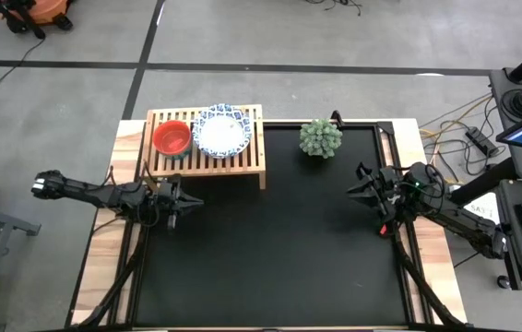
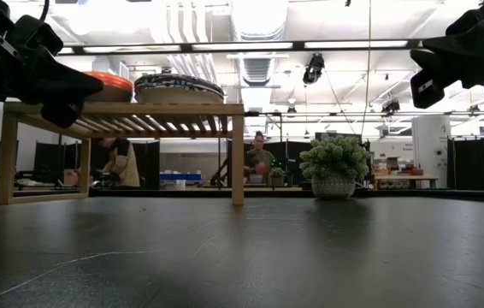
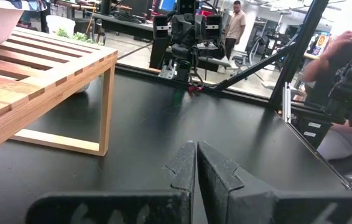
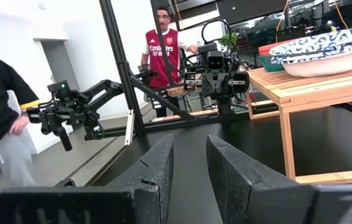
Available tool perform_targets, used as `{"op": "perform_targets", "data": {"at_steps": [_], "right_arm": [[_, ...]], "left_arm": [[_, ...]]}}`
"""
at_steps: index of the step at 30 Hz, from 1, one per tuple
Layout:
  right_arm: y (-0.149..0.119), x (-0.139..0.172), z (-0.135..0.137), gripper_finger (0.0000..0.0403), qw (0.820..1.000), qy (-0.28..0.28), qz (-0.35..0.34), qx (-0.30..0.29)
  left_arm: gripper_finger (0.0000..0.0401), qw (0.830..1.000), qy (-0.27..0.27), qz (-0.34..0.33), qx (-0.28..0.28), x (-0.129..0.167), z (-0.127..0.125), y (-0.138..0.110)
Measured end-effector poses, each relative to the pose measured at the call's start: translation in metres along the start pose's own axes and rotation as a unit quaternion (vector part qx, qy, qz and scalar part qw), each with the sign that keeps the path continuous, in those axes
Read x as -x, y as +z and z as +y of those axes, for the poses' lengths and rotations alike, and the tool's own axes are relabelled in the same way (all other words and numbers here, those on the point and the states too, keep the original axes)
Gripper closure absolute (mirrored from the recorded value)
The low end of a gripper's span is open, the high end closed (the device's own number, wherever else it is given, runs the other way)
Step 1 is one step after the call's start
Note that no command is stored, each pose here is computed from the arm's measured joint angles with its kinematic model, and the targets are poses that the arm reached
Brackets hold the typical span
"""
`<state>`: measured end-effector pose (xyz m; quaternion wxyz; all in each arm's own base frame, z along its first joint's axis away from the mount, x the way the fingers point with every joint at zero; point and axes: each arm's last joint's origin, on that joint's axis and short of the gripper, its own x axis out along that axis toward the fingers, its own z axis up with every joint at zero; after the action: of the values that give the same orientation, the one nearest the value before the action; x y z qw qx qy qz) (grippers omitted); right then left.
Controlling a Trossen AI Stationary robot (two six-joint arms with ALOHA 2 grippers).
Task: Place and stack bowls onto a shelf
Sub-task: Return to Home Position
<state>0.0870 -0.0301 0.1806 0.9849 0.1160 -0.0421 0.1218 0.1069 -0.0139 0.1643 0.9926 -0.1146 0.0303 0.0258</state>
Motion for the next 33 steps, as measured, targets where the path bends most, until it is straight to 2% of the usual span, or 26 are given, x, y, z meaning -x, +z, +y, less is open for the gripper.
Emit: {"op": "perform_targets", "data": {"at_steps": [12, 25, 33], "right_arm": [[-0.0001, 0.0, 0.0, 0.033, 1.0, 0.0, 0.0, 0.0], [-0.0001, 0.0, 0.0, 0.0316, 1.0, 0.0, 0.0, 0.0], [-0.0001, 0.0, -0.0001, 0.0327, 1.0, 0.0, 0.0, 0.0]], "left_arm": [[0.0401, 1.0, 0.0, 0.0, 0.0, 0.0, 0.0, 0.0], [0.0401, 1.0, 0.0, 0.0, 0.0, 0.0, 0.0, 0.0], [0.0401, 1.0, 0.0, 0.0, 0.0, 0.0, 0.0, 0.0001]]}}
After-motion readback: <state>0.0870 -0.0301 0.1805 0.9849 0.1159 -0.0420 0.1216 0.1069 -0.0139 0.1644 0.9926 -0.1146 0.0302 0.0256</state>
